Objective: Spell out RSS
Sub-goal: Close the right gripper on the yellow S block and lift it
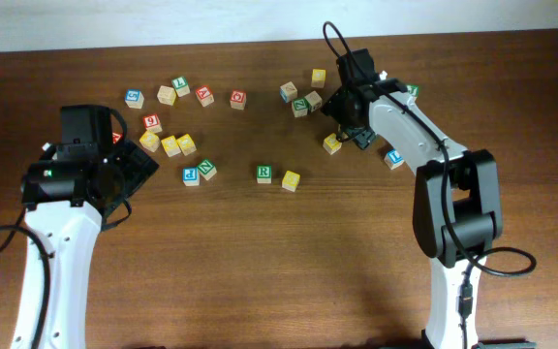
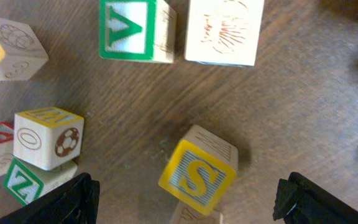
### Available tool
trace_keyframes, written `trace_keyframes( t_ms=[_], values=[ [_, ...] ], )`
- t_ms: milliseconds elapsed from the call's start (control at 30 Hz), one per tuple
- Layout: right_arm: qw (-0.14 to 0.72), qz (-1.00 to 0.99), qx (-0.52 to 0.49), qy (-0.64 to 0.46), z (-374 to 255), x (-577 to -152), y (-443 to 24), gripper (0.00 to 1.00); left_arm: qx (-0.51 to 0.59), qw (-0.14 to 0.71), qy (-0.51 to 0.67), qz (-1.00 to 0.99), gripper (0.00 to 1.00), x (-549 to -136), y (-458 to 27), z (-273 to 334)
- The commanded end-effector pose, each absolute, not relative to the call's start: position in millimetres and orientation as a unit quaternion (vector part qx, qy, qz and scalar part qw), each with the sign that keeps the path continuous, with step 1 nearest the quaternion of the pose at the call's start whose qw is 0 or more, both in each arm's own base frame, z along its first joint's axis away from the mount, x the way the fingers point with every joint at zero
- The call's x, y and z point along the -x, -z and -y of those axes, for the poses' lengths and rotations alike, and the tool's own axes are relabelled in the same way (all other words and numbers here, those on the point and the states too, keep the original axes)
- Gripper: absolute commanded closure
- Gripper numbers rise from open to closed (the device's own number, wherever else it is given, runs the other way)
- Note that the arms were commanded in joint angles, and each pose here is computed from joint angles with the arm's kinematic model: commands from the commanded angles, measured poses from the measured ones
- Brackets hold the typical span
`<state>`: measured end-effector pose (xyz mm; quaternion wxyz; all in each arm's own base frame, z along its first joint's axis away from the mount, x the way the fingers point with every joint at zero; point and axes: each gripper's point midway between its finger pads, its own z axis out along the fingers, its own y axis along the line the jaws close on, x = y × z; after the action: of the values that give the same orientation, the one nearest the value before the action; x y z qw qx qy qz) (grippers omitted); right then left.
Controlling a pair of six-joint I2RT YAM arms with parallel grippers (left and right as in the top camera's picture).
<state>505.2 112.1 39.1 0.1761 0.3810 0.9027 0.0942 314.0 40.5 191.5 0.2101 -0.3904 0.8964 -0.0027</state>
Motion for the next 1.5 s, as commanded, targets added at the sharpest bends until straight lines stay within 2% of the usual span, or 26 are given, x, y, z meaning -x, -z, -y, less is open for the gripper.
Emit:
trace_keyframes(
  t_ms=[0, 167, 333, 500, 567, 633, 700, 900, 1000, 1100, 1267, 1467],
  values=[
    [0.195, -0.892, -0.398, -0.091, -107.1, -515.4, -41.0, 0.16, 0.386, 0.214, -0.002, -0.898, 0.01, -314.3, -193.2, -43.5],
    [0.181, -0.893, -0.405, -0.082, -106.6, -511.8, -25.5, 0.17, 0.386, 0.214, -0.002, -0.898, 0.01, -314.3, -193.2, -43.5],
    [0.169, -0.895, -0.407, -0.065, -102.1, -505.4, -16.3, 0.31, 0.386, 0.214, -0.002, -0.897, 0.01, -314.3, -193.2, -43.5],
    [0.175, -0.893, -0.412, -0.055, -94.2, -506.4, -16.5, 0.33, 0.386, 0.214, -0.002, -0.898, 0.01, -314.3, -193.2, -43.5],
    [0.174, -0.892, -0.413, -0.054, -92.4, -506.0, -16.2, 0.40, 0.386, 0.214, -0.002, -0.898, 0.01, -314.3, -193.2, -43.5],
    [0.171, -0.893, -0.413, -0.052, -92.1, -504.5, -15.7, 0.43, 0.386, 0.214, -0.002, -0.898, 0.01, -314.3, -193.2, -43.5],
    [0.167, -0.894, -0.413, -0.049, -91.5, -502.0, -14.9, 0.52, 0.386, 0.214, -0.002, -0.897, 0.01, -314.4, -193.2, -43.5],
    [0.155, -0.906, -0.391, -0.040, -91.2, -495.0, -16.3, 0.54, 0.386, 0.214, -0.002, -0.897, 0.01, -314.4, -193.2, -43.5],
    [0.161, -0.917, -0.362, -0.038, -91.1, -496.3, -21.8, 0.65, 0.386, 0.214, -0.002, -0.897, 0.01, -314.3, -193.2, -43.5],
    [0.162, -0.920, -0.356, -0.037, -91.0, -496.3, -22.9, 0.70, 0.386, 0.214, -0.002, -0.897, 0.01, -314.4, -193.2, -43.5],
    [0.172, -0.926, -0.334, -0.039, -90.9, -498.1, -33.1, 0.71, 0.386, 0.214, -0.002, -0.898, 0.01, -314.3, -193.2, -43.5],
    [0.191, -0.927, -0.319, -0.048, -90.2, -494.7, -70.1, 0.71, 0.386, 0.214, -0.002, -0.897, 0.01, -314.4, -193.2, -43.5]
  ],
)
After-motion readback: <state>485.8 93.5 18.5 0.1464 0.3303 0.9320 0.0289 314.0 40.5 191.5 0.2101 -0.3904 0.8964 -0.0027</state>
